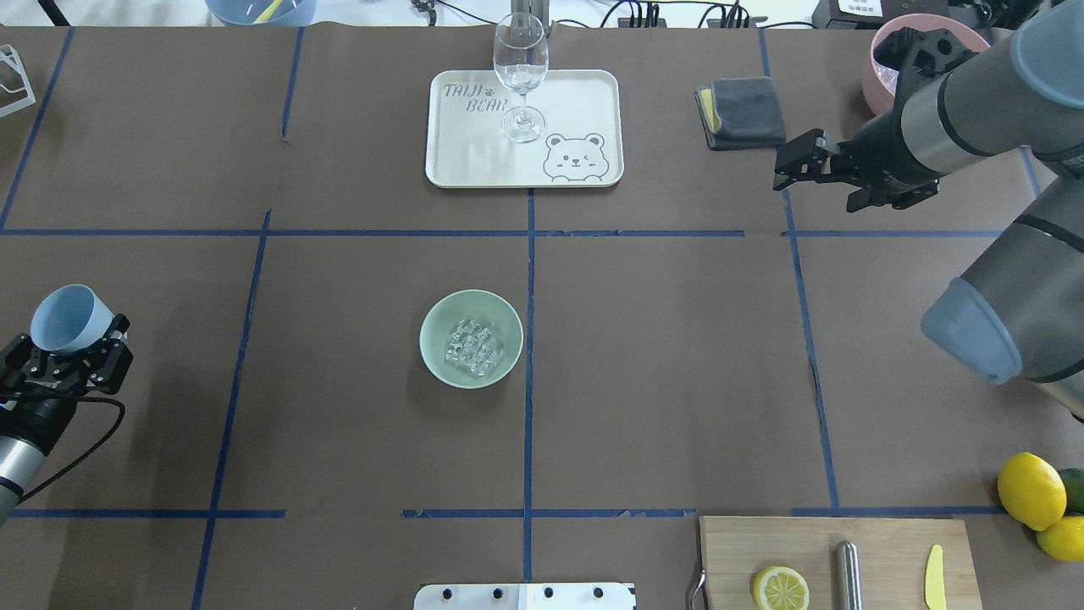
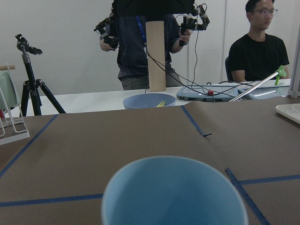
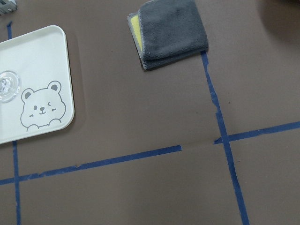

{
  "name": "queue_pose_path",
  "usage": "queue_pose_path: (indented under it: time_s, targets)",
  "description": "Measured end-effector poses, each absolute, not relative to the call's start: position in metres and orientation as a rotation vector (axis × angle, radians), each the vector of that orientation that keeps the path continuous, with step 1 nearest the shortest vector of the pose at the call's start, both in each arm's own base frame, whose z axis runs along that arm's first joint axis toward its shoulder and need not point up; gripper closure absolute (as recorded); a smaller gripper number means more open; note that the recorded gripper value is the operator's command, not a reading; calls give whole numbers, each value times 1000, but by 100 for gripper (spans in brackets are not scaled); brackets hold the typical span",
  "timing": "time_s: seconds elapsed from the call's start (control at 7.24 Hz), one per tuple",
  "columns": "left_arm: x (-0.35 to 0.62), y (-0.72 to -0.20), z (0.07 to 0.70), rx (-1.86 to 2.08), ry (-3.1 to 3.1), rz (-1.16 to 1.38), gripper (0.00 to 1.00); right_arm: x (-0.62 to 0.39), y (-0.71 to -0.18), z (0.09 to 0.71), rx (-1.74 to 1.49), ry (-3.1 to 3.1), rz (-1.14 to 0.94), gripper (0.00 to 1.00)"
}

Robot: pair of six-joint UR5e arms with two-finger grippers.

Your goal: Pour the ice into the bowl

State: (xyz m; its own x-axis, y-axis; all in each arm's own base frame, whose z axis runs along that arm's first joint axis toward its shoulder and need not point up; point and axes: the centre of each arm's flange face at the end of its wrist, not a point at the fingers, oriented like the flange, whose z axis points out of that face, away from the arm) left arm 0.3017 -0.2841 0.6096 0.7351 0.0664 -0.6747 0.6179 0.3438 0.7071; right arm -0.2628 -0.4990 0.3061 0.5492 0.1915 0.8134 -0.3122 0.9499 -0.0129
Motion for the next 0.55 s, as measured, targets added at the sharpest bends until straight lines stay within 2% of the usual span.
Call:
queue_pose_path:
  time_s: [0.55]
  targets:
    - [313,-287,628,1166,701,-446,100,-264,-499,305,142,-945,298,0]
